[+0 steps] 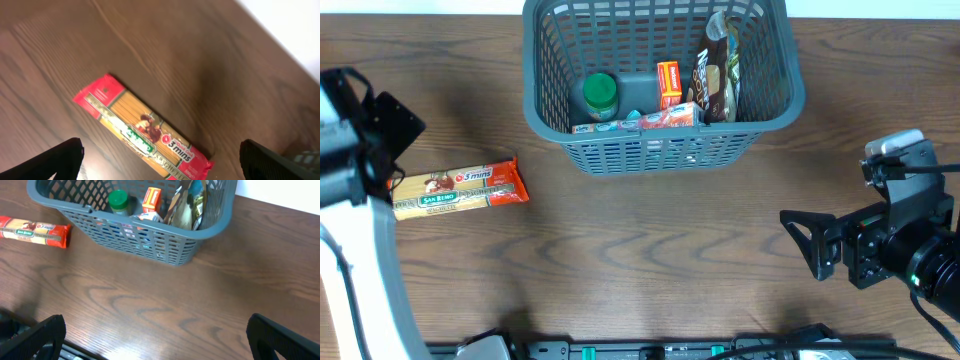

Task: Pack container
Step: 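Lower the left gripper onto the red spaghetti packet and grasp it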

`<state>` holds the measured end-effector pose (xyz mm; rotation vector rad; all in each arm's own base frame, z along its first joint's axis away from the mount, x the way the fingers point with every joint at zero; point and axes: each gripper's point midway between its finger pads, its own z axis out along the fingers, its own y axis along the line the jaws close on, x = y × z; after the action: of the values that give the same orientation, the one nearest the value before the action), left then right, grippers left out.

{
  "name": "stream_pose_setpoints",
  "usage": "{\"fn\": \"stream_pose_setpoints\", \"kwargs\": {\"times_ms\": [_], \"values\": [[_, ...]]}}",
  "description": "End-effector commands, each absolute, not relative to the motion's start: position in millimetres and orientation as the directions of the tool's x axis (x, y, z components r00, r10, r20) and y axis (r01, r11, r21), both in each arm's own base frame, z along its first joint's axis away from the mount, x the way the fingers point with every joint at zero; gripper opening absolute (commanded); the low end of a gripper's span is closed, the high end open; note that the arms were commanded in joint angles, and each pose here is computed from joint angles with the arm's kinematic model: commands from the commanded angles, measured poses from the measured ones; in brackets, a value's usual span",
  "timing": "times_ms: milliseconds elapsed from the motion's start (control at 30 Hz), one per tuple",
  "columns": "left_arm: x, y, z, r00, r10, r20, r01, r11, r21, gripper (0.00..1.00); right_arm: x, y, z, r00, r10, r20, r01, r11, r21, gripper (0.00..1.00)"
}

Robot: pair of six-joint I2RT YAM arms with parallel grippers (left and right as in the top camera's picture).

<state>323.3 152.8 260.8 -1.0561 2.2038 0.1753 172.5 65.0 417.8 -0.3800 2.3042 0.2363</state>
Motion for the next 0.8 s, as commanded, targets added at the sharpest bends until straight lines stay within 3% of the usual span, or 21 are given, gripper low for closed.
{"fn": "stream_pose_setpoints", "kwargs": {"times_ms": [0, 167, 433, 633, 767], "values": [[330, 153, 226, -0.368, -0.776, -0.511, -0.819, 0.531, -0.217, 0.98, 173, 63, 418, -0.658, -0.191, -0.729, -0.33, 0.943, 0.051, 0.99], [330, 160, 178, -0.203, -0.9, -0.387, -0.936, 0.294, -0.192, 0.98, 173, 63, 418, -0.658, -0.191, -0.729, -0.33, 0.943, 0.051, 0.99], [350, 169, 120, -0.206, -0.922, -0.327, -0.96, 0.254, -0.113, 0.98, 173, 63, 418, -0.658, -0.191, -0.729, -0.33, 0.943, 0.051, 0.99], [343, 174, 82, -0.103, -0.961, -0.257, -0.99, 0.123, -0.064, 0.98, 173, 63, 418, -0.658, -0.191, -0.728, -0.33, 0.943, 0.051, 0.99], [338, 176, 63, -0.089, -0.974, -0.208, -0.994, 0.099, -0.035, 0.98, 173, 63, 418, -0.658, -0.191, -0.729, -0.33, 0.943, 0.051, 0.99]]}}
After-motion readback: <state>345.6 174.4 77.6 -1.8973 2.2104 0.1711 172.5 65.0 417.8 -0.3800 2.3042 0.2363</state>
